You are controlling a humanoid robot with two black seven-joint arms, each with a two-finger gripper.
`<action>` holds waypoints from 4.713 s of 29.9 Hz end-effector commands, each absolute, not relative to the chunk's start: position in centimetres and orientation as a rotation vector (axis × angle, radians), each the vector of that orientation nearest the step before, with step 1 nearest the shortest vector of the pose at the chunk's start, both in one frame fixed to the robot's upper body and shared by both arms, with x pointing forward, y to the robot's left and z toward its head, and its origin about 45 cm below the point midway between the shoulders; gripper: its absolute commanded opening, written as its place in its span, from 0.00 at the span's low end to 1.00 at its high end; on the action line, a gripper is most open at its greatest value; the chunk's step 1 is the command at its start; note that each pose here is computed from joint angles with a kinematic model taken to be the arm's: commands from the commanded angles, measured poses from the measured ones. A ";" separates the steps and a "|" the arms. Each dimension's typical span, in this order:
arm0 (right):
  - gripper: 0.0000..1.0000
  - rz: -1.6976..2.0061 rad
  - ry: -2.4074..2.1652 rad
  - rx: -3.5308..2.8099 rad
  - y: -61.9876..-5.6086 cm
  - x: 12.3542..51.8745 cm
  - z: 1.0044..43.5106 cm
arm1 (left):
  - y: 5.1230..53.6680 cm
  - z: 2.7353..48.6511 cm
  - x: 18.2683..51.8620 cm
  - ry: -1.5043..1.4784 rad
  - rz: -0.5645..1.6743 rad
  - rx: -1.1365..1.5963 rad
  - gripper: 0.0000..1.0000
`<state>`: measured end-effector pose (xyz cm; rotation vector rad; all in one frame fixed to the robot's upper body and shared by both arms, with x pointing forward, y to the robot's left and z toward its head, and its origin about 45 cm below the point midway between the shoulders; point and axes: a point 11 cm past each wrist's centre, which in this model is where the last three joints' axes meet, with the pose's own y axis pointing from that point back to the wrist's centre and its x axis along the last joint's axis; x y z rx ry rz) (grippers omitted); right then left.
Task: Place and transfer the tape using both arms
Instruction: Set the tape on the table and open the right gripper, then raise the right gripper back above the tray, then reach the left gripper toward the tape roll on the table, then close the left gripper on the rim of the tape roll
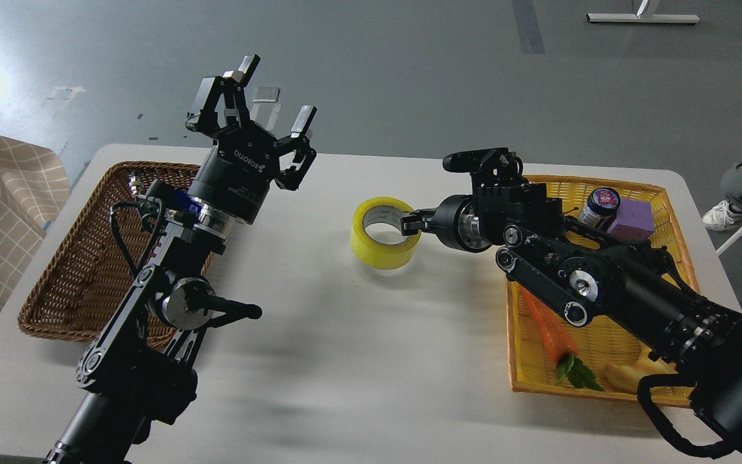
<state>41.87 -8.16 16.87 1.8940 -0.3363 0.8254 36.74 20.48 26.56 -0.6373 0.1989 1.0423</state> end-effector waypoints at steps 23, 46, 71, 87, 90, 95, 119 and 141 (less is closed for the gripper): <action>0.99 0.759 -0.680 2.238 -5.5 43.0 24.1 | 20.6 26.8 36.9 0.189 1.036 -0.628 0.98; 1.00 0.309 -1.394 3.099 -18.2 37.9 36.0 | 20.9 26.7 37.0 0.170 1.023 -0.592 0.98; 1.00 -0.073 -1.568 3.216 -20.3 35.5 32.9 | 22.9 28.8 37.7 0.083 1.011 -0.554 0.98; 1.00 -0.068 -1.555 3.221 -19.6 35.5 33.2 | 24.5 30.0 36.6 0.018 0.986 -0.530 0.98; 1.00 -0.072 -1.557 3.218 -19.7 35.5 33.1 | 24.3 29.6 36.6 0.026 0.982 -0.521 0.98; 1.00 -0.065 -1.554 3.222 -19.6 35.5 33.3 | 24.2 29.5 36.7 0.018 0.985 -0.495 0.98; 1.00 -0.045 -1.481 3.256 -18.5 35.4 33.8 | 19.3 21.0 36.4 -0.674 0.992 0.538 0.98; 1.00 0.000 -1.491 3.280 -18.8 34.7 34.7 | 15.0 16.7 37.9 -1.092 0.619 0.863 0.98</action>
